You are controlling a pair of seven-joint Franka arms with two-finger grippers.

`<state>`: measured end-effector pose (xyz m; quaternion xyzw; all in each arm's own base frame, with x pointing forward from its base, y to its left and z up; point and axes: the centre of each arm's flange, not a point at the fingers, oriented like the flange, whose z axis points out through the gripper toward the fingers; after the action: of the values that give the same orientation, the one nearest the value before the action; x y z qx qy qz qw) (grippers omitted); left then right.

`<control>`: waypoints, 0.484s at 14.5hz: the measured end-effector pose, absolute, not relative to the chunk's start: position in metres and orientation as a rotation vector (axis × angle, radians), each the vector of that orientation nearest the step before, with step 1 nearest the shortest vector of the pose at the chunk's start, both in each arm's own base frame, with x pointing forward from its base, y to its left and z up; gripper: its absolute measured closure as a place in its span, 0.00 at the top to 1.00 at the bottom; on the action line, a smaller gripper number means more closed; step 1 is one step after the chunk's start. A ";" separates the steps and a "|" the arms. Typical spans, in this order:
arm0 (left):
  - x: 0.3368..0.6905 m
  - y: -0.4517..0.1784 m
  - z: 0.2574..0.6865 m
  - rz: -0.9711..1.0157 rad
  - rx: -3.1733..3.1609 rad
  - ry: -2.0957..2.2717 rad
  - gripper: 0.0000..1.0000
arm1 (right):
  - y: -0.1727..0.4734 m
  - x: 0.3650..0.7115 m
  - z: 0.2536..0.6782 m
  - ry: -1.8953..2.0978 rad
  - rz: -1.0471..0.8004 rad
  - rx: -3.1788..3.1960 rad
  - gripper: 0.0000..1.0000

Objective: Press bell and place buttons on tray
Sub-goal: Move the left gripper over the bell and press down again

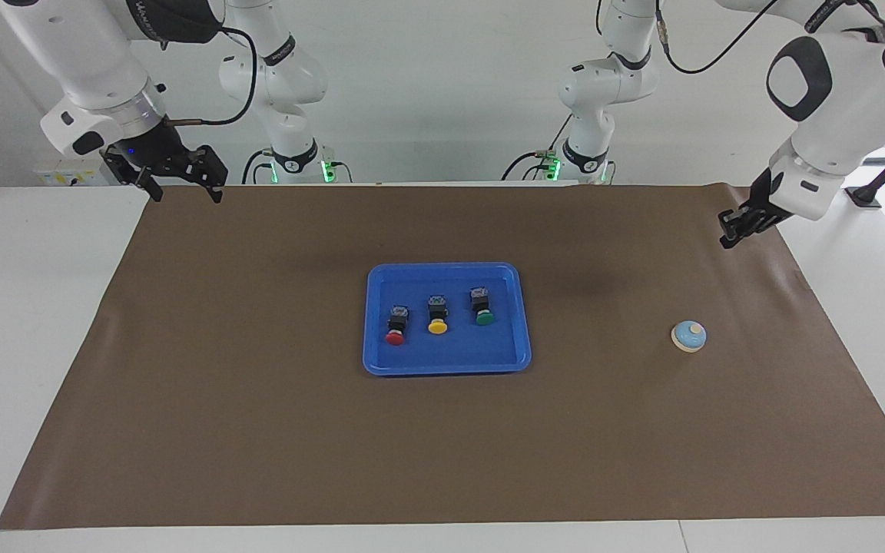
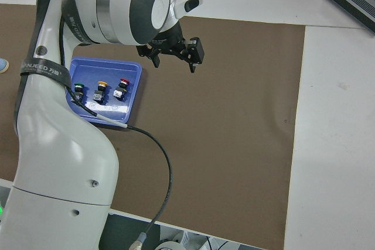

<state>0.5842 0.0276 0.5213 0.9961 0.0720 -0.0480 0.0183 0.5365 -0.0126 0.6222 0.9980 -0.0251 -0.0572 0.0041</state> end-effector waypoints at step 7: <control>0.609 0.044 0.436 -0.081 3.088 0.217 0.01 | -0.013 0.536 0.622 -0.079 -0.179 3.127 1.00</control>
<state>0.6087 0.0444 0.4363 0.9969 0.0701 -0.0261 0.0224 0.5365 -0.0126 0.6222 0.9980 -0.0251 -0.0572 0.0041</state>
